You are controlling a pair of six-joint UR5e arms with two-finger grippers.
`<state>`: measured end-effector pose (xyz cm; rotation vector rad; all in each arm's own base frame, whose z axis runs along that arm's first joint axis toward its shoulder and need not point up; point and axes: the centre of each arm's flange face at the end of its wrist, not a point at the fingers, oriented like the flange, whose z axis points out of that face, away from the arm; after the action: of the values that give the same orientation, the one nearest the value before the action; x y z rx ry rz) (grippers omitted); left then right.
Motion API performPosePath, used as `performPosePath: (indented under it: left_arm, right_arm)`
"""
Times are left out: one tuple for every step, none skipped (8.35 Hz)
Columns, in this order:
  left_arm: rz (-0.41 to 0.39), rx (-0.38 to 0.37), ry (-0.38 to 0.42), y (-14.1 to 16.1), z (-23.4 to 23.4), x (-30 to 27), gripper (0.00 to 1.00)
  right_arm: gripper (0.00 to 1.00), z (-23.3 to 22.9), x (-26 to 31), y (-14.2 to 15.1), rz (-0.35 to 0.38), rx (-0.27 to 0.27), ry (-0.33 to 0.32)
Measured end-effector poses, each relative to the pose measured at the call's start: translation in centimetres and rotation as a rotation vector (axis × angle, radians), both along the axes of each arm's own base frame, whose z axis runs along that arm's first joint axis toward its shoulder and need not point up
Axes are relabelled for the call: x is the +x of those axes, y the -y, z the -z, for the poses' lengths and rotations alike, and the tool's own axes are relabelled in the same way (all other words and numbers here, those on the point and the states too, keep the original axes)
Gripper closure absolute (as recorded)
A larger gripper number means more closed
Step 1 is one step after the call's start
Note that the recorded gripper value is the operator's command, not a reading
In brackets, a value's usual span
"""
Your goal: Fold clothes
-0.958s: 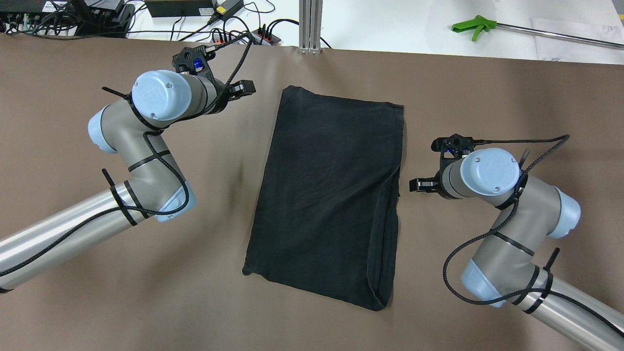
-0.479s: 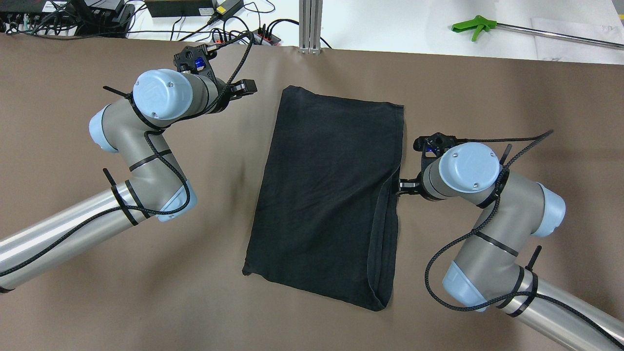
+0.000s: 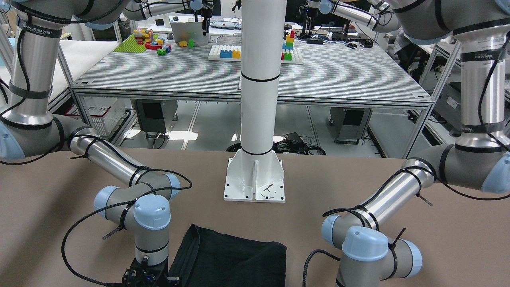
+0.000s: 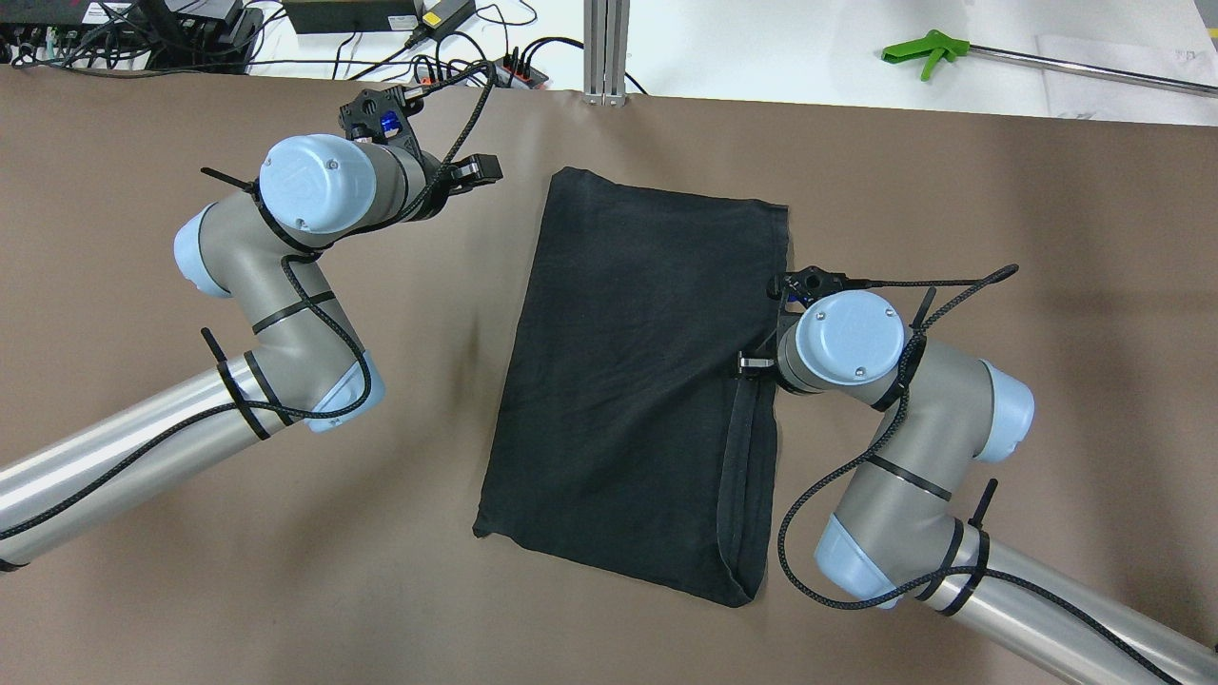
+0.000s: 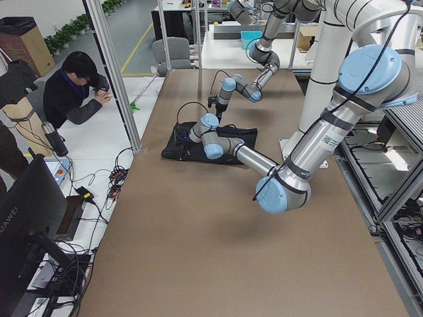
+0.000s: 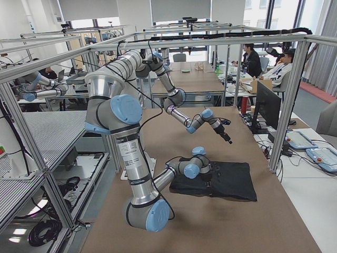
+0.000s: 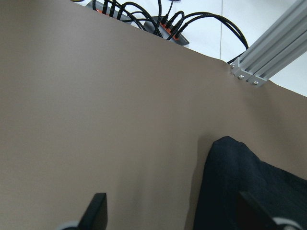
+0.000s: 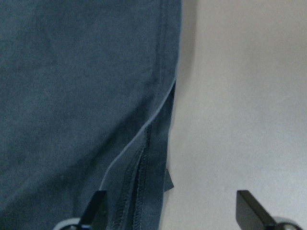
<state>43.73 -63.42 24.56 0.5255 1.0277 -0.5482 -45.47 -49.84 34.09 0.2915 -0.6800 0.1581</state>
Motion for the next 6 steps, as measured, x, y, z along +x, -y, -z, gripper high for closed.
performPosePath:
  left_arm:
    - [0.0,0.0,0.0,0.0,0.0,0.0,0.05]
    - [-0.001,-0.001,0.0,0.0,-0.1,0.0,0.05]
    - [-0.001,-0.001,0.0,0.0,-0.1,0.0,0.05]
    - [-0.001,-0.001,0.0,0.0,-0.1,0.0,0.05]
    - [-0.001,-0.001,0.0,0.0,0.0,0.0,0.05]
    - [-0.002,-0.001,0.0,0.0,0.0,0.0,0.05]
  right_arm:
    - [0.06,0.1,-0.5,0.0,0.0,0.002,-0.002]
    - [0.06,0.6,-0.8,0.0,0.0,0.011,0.006]
    - [0.06,0.9,-1.1,0.2,-0.001,0.016,0.009]
    - [0.06,0.6,-1.4,0.4,-0.004,0.019,0.002]
    - [0.06,0.3,-1.7,0.6,-0.008,0.023,-0.008]
    - [0.06,-0.1,-1.9,0.7,-0.011,0.023,-0.016]
